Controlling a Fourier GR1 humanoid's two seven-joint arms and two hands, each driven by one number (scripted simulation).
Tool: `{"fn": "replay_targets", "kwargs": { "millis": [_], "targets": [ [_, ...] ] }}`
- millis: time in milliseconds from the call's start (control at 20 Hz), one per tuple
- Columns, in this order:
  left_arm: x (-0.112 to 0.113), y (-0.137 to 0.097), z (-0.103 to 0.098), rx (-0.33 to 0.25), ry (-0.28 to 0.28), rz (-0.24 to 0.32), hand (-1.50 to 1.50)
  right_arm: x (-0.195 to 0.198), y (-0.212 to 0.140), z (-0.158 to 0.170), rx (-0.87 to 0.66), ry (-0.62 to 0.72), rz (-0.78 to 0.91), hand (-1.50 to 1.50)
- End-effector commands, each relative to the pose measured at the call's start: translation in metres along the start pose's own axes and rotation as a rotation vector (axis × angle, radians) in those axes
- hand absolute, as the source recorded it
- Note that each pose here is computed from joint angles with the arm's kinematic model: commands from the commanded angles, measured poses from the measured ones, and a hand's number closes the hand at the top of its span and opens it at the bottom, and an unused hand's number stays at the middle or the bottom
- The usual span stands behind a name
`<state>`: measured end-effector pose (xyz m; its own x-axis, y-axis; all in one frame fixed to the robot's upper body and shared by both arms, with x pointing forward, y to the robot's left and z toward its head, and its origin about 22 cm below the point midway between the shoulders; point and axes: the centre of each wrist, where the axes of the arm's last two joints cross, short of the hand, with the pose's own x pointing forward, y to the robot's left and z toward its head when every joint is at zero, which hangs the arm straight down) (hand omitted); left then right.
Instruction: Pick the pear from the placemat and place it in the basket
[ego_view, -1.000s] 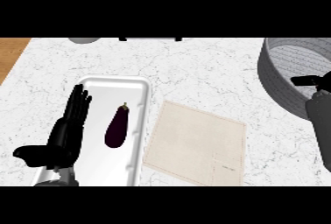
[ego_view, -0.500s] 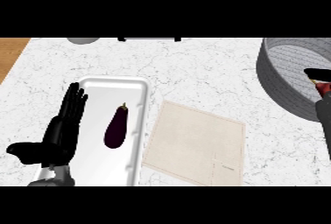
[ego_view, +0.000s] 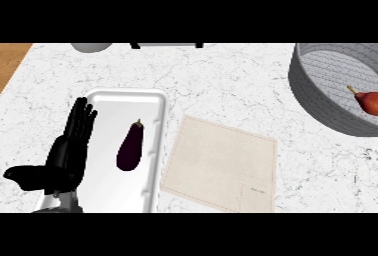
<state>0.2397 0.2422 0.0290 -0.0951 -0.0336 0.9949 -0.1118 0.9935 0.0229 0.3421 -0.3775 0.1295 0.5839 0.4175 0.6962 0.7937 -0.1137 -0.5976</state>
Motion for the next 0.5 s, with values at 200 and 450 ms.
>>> {"fn": "replay_targets", "kwargs": {
  "millis": [200,450],
  "targets": [
    [0.004,-0.019,-0.006,0.004,-0.006,-0.005,0.00,-0.028,-0.082,0.013,-0.033,0.039,-0.116,-1.50],
    [0.003,-0.004,0.007,0.007,-0.003,0.009,0.00,-0.029,-0.137,0.004,0.026,-0.012,-0.205,-1.50]
  ]
}}
